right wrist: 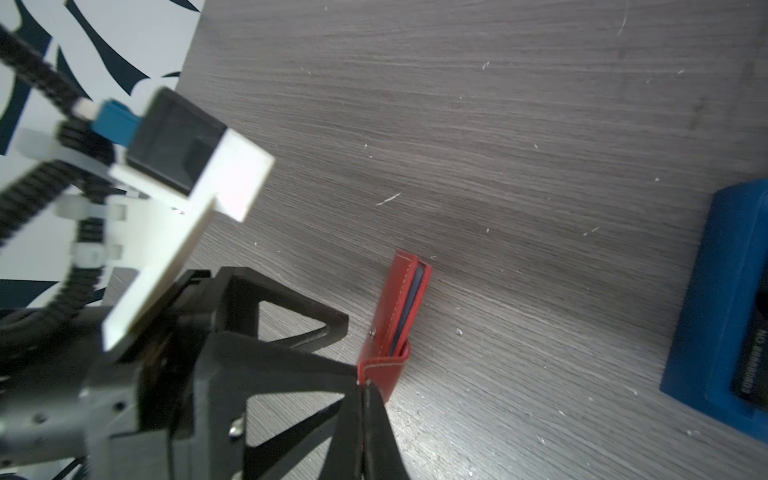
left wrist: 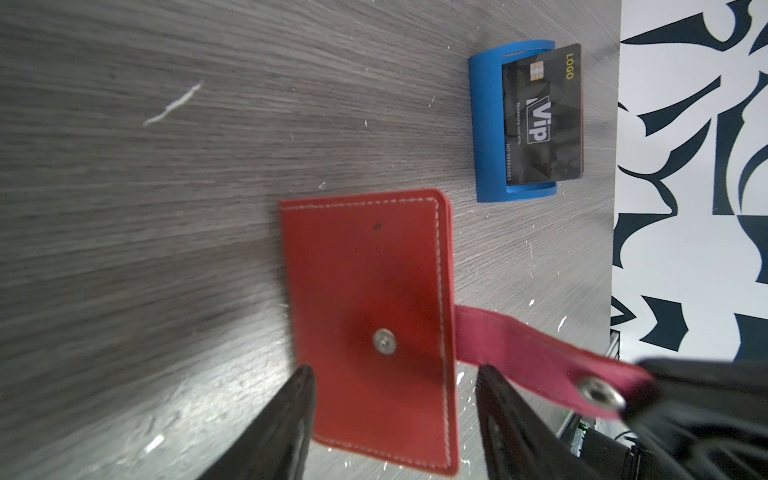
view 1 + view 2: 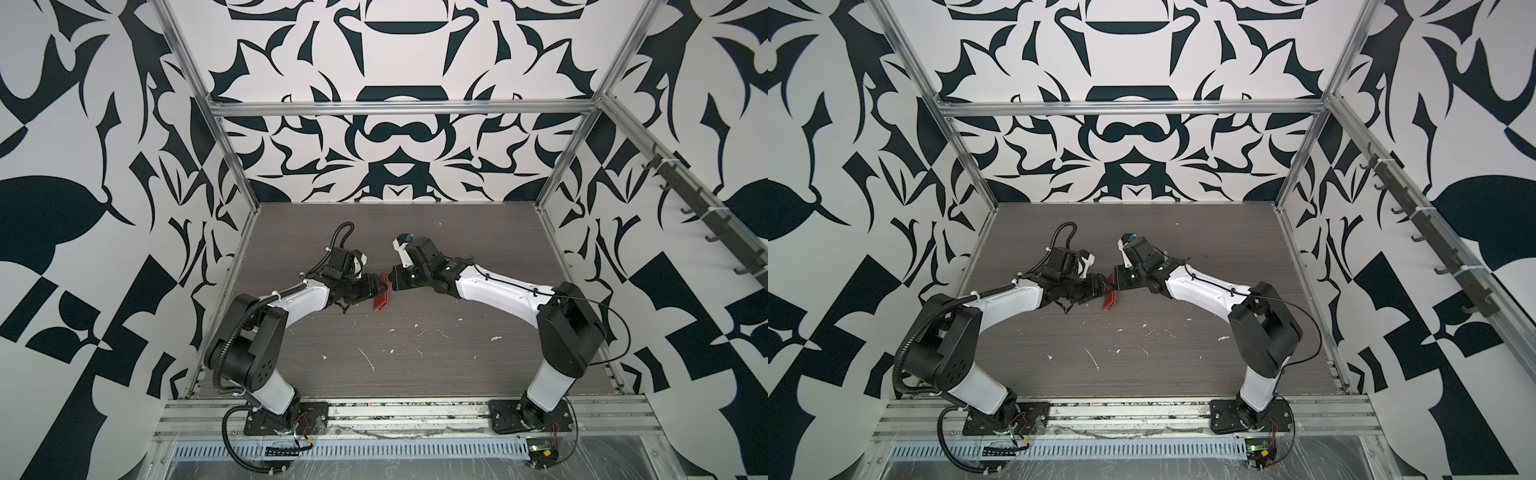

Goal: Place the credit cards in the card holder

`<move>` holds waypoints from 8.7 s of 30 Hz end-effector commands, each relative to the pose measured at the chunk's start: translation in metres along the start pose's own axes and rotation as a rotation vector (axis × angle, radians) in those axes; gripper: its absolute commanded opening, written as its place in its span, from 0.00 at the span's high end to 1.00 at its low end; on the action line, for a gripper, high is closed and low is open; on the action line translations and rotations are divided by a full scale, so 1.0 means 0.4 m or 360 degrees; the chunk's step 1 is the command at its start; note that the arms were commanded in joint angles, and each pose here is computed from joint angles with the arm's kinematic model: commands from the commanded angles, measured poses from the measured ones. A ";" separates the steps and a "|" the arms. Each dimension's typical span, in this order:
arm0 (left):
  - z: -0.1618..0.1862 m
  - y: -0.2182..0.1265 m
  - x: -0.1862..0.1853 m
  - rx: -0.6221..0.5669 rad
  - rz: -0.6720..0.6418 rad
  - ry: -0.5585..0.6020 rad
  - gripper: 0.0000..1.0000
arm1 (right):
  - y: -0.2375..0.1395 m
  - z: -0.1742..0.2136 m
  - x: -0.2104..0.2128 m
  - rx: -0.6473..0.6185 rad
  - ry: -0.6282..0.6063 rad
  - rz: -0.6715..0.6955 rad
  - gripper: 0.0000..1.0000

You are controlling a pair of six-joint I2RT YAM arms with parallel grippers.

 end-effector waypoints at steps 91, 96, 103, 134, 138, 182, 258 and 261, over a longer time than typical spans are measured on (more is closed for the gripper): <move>0.021 0.060 0.017 0.0242 -0.0242 -0.0010 0.58 | 0.068 0.077 -0.142 0.0146 -0.0003 0.0471 1.00; 0.026 0.069 0.018 0.0265 -0.0220 -0.0016 0.58 | 0.070 0.078 -0.143 0.0150 -0.0003 0.0472 1.00; 0.034 0.084 0.025 0.0293 -0.0206 -0.0033 0.62 | 0.075 0.082 -0.145 0.0162 0.0001 0.0472 1.00; 0.036 0.112 0.020 0.0303 -0.0107 -0.0064 0.74 | 0.091 0.086 -0.142 0.0168 0.0022 0.0422 1.00; 0.040 0.123 0.025 0.0313 -0.0103 -0.0079 0.72 | 0.093 0.089 -0.143 0.0175 0.0026 0.0418 1.00; 0.009 0.074 -0.017 0.0152 -0.0030 -0.0042 0.84 | 0.008 0.080 -0.177 0.0053 -0.0061 0.0623 0.89; 0.008 0.100 -0.016 0.0160 -0.0090 -0.0025 1.00 | 0.001 0.092 -0.167 0.0014 -0.0016 0.0485 1.00; 0.009 0.097 -0.015 0.0151 -0.0094 -0.0020 1.00 | 0.015 0.098 -0.154 0.0051 0.0004 0.0414 1.00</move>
Point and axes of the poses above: each gripper's point midway between its finger pads, its own y axis out along the fingers, its own x axis along the line the jaws close on, z = x × y, the point moved 5 cm from there along -y, back along the fingers, and after that the axes turned 8 degrees about y, right-handed, at the moved point
